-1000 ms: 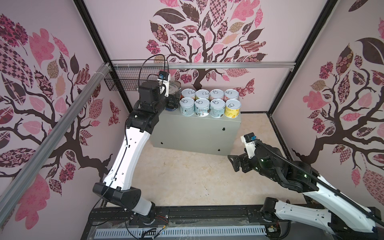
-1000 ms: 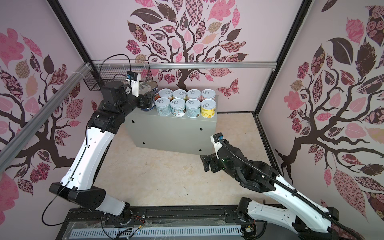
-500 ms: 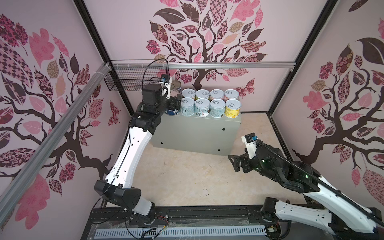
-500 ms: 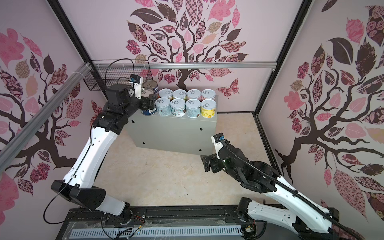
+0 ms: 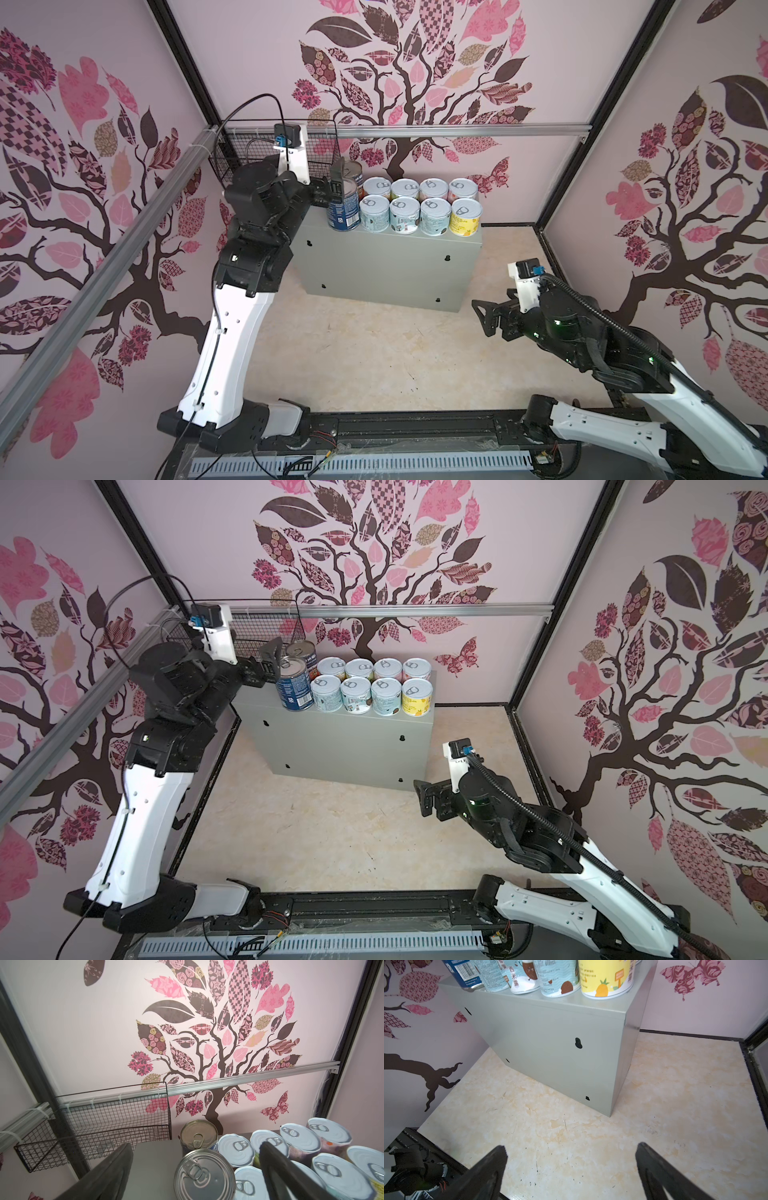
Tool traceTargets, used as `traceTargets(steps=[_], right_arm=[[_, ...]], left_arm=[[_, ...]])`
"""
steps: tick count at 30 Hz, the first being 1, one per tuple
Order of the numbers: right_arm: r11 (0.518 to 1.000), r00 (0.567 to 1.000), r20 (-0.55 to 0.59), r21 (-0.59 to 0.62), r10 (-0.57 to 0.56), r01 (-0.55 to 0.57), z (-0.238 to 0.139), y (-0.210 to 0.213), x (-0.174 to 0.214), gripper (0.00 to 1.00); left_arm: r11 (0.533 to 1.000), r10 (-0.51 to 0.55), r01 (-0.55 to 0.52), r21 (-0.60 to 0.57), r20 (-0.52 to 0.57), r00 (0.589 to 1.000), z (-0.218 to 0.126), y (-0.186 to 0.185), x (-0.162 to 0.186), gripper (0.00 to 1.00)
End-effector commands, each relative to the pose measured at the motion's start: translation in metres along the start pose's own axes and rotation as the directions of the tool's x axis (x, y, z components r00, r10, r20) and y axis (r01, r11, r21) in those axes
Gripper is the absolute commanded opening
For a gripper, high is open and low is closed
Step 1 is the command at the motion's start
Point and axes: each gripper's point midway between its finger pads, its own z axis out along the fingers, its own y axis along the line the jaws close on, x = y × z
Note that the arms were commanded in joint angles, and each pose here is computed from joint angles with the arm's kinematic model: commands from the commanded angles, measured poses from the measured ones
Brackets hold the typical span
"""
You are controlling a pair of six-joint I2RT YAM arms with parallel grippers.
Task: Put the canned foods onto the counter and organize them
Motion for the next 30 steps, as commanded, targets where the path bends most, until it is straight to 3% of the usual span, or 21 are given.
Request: traceTargets(steps=[1,5,9,11,14,19,21,23,25,30], right_arm=[[0.998,0.997,0.06,0.044,0.046,-0.048,-0.021,-0.017,-0.015,1.0],[0.985,0.982,0.169,0.131,0.085,-0.108,-0.032,-0.043,-0.021,1.0],[0.954,0.931,0.339,0.208,0.136,-0.215,-0.033,-0.076,-0.01,1.0],[0.949,0.924,0.363,0.232,0.119,-0.214,-0.024,-0.082,0.002,1.0],[0.932,0.928,0.359,0.292,0.101,-0.214,-0.006,-0.088,0.021,1.0],[0.861,0.925,0.378,0.455,0.046,-0.228,0.027,-0.115,0.05,1.0],[0.846,0.928,0.336,0.437,0.161,-0.304,0.054,-0.131,0.061,1.0],[0.783,0.889,0.294,0.427,0.352,-0.452,0.083,-0.169,0.081,1.0],[0.734,0.854,0.289,0.437,0.433,-0.52,0.097,-0.197,0.095,1.0],[0.645,0.901,0.343,0.631,0.267,-0.431,0.105,-0.245,0.113,1.0]], left_arm=[[0.998,-0.05,0.049,-0.043,-0.024,0.998,-0.033,0.011,0.007,0.98],[0.99,-0.103,0.092,-0.104,-0.104,0.989,-0.07,0.022,0.046,0.98],[0.981,-0.156,0.13,-0.142,-0.195,0.968,-0.104,0.027,0.106,0.98],[0.981,-0.172,0.14,-0.137,-0.254,0.952,-0.112,0.023,0.14,0.98],[0.966,-0.208,0.131,-0.221,-0.377,0.902,-0.123,0.031,0.203,0.98],[0.929,-0.199,0.028,-0.369,-0.432,0.879,-0.137,0.055,0.278,0.98],[0.912,-0.184,-0.034,-0.408,-0.483,0.856,-0.137,0.063,0.306,0.98],[0.898,-0.183,-0.072,-0.435,-0.518,0.836,-0.135,0.07,0.33,0.98],[0.898,-0.161,-0.09,-0.431,-0.511,0.844,-0.129,0.072,0.345,0.98],[0.873,-0.175,-0.083,-0.481,-0.467,0.867,-0.111,0.089,0.374,0.98]])
